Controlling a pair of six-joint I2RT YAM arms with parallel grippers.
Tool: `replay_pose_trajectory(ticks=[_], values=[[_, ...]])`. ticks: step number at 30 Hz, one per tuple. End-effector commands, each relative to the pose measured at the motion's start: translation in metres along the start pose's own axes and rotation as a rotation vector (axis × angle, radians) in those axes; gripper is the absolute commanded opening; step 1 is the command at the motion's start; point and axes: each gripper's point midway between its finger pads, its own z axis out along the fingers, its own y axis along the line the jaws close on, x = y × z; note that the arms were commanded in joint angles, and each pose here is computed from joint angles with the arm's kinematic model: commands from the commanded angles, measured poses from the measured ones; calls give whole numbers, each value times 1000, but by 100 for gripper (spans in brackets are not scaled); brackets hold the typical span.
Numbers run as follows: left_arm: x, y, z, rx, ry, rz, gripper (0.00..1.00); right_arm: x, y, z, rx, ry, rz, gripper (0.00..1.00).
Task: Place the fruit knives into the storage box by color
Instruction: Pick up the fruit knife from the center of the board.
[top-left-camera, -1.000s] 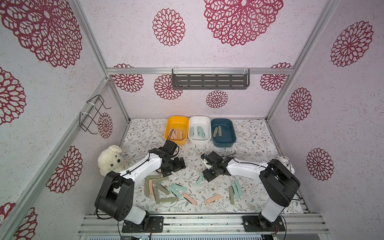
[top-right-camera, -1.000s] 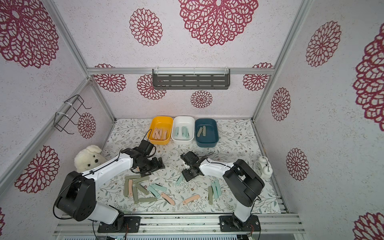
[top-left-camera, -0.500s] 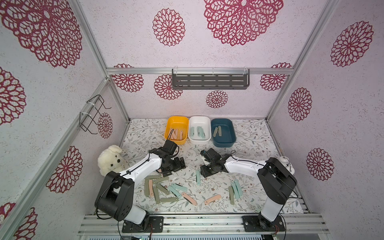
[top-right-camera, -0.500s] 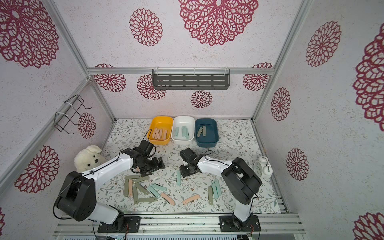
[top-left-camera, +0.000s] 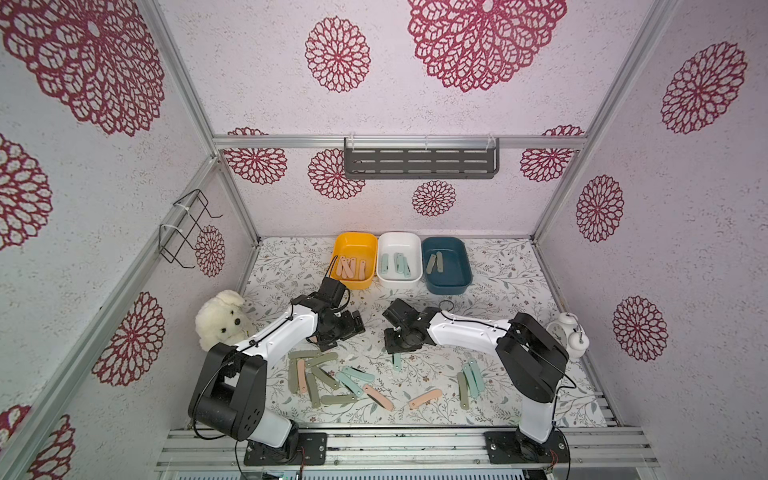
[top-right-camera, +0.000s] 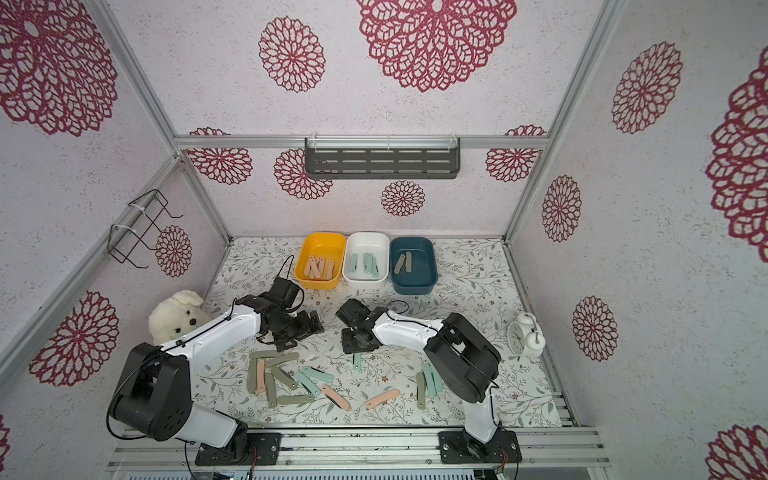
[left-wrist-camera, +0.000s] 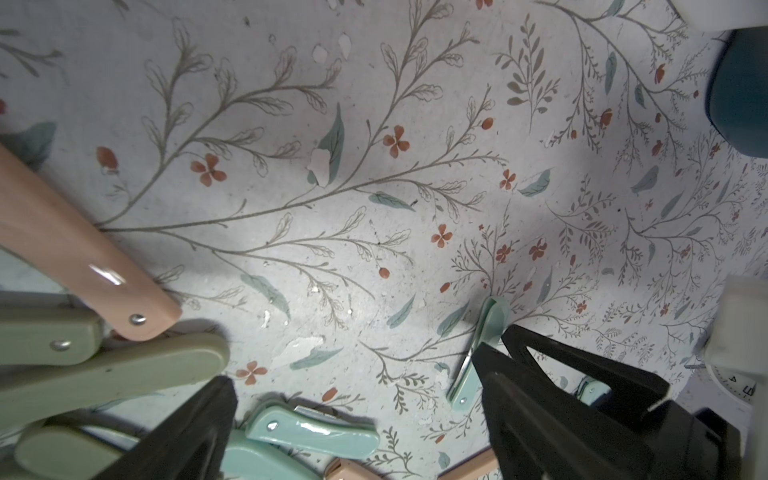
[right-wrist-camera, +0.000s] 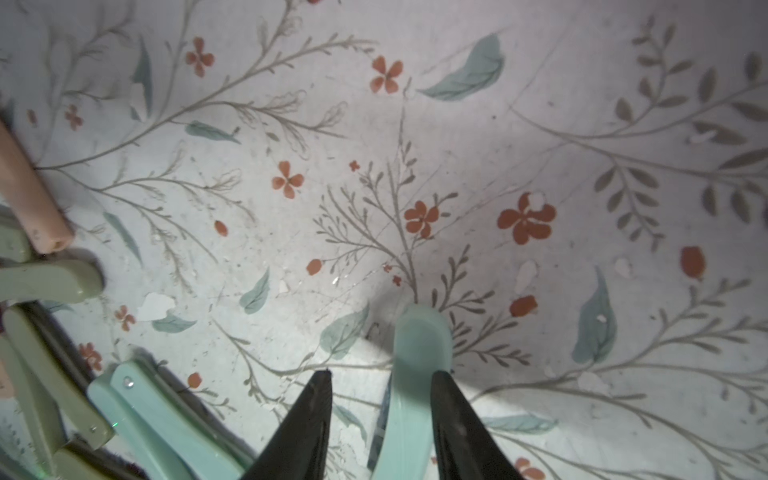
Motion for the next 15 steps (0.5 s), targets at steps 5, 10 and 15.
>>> replay_pose_trajectory(ticks=[5, 10, 15], values=[[-2, -3, -3, 37, -21, 17, 97, 4, -14, 5, 102, 9, 6, 43], [-3, -3, -5, 40, -30, 20, 97, 8, -18, 7, 116, 22, 5, 38], [-4, -2, -5, 35, -29, 20, 97, 13, -20, 11, 116, 39, -2, 33]])
